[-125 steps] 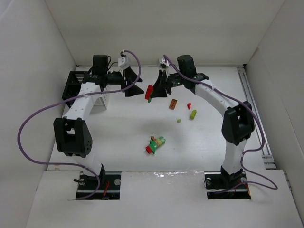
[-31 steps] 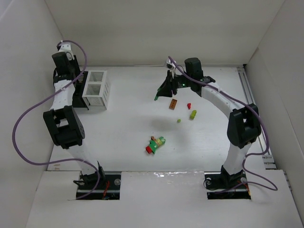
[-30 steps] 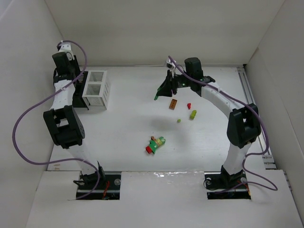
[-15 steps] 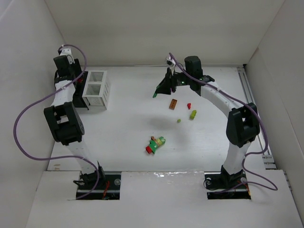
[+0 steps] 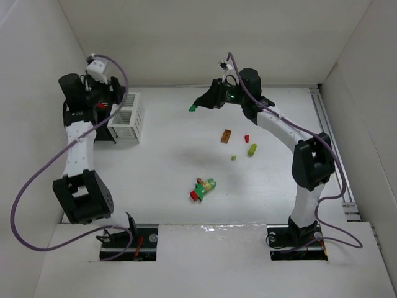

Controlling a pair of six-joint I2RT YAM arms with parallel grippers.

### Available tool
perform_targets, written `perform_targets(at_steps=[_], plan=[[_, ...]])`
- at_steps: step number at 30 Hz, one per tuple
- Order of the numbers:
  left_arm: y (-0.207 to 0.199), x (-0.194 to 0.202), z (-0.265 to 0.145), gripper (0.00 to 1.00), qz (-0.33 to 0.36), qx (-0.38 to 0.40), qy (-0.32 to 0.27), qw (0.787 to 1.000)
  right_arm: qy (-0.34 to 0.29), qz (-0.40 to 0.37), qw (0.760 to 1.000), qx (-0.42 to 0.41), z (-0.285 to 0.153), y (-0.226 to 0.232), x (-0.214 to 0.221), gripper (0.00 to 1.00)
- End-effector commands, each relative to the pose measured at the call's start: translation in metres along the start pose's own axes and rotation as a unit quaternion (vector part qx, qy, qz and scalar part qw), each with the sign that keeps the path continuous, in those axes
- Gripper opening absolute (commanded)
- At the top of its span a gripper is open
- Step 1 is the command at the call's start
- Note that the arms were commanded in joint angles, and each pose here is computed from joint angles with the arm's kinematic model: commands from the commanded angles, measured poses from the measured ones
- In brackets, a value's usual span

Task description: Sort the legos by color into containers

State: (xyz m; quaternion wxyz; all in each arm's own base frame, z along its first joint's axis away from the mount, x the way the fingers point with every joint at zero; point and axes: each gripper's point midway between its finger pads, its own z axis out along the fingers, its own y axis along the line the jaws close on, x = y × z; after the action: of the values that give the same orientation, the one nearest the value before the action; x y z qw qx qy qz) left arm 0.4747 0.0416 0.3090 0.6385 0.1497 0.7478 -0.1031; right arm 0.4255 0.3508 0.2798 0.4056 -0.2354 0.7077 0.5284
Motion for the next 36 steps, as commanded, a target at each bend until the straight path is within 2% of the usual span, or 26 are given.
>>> perform_targets(at_steps=[1, 2, 3, 4, 8, 13, 18, 25, 33, 36], plan=[[-0.117, -0.009, -0.021, 0.56, 0.114, 0.192, -0.005, 0.975, -0.087, 0.068, 0.994, 0.01, 0.016, 0.022, -0.052, 0.0], [-0.131, -0.006, -0.023, 0.56, 0.142, 0.203, -0.008, 0.969, -0.092, 0.081, 0.992, 0.009, 0.021, 0.024, -0.056, 0.0], [-0.145, 0.006, -0.025, 0.56, 0.142, 0.216, 0.002, 0.966, -0.097, 0.112, 0.989, 0.012, 0.024, 0.022, -0.058, 0.0], [-0.168, 0.001, -0.03, 0.56, 0.151, 0.238, -0.007, 0.959, -0.106, 0.119, 0.987, 0.008, 0.026, 0.028, -0.063, 0.0], [-0.208, 0.01, -0.035, 0.56, 0.134, 0.294, 0.0, 0.946, -0.121, 0.121, 0.985, -0.005, 0.036, 0.044, -0.071, 0.0], [-0.214, -0.005, -0.035, 0.56, 0.117, 0.309, -0.02, 0.944, -0.122, 0.099, 0.987, -0.041, 0.039, 0.059, -0.073, 0.0], [-0.218, -0.008, -0.027, 0.56, 0.099, 0.341, -0.014, 0.935, -0.117, 0.061, 0.99, -0.05, 0.043, 0.068, -0.065, 0.0], [-0.224, -0.019, -0.02, 0.55, 0.115, 0.353, -0.028, 0.928, -0.114, 0.057, 0.99, -0.054, 0.05, 0.073, -0.061, 0.0], [-0.232, -0.034, -0.02, 0.5, 0.123, 0.346, -0.047, 0.929, -0.112, 0.06, 0.991, -0.052, 0.059, 0.069, -0.056, 0.0], [-0.239, -0.037, -0.02, 0.44, 0.133, 0.343, -0.05, 0.929, -0.115, 0.061, 0.99, -0.049, 0.061, 0.066, -0.057, 0.0]])
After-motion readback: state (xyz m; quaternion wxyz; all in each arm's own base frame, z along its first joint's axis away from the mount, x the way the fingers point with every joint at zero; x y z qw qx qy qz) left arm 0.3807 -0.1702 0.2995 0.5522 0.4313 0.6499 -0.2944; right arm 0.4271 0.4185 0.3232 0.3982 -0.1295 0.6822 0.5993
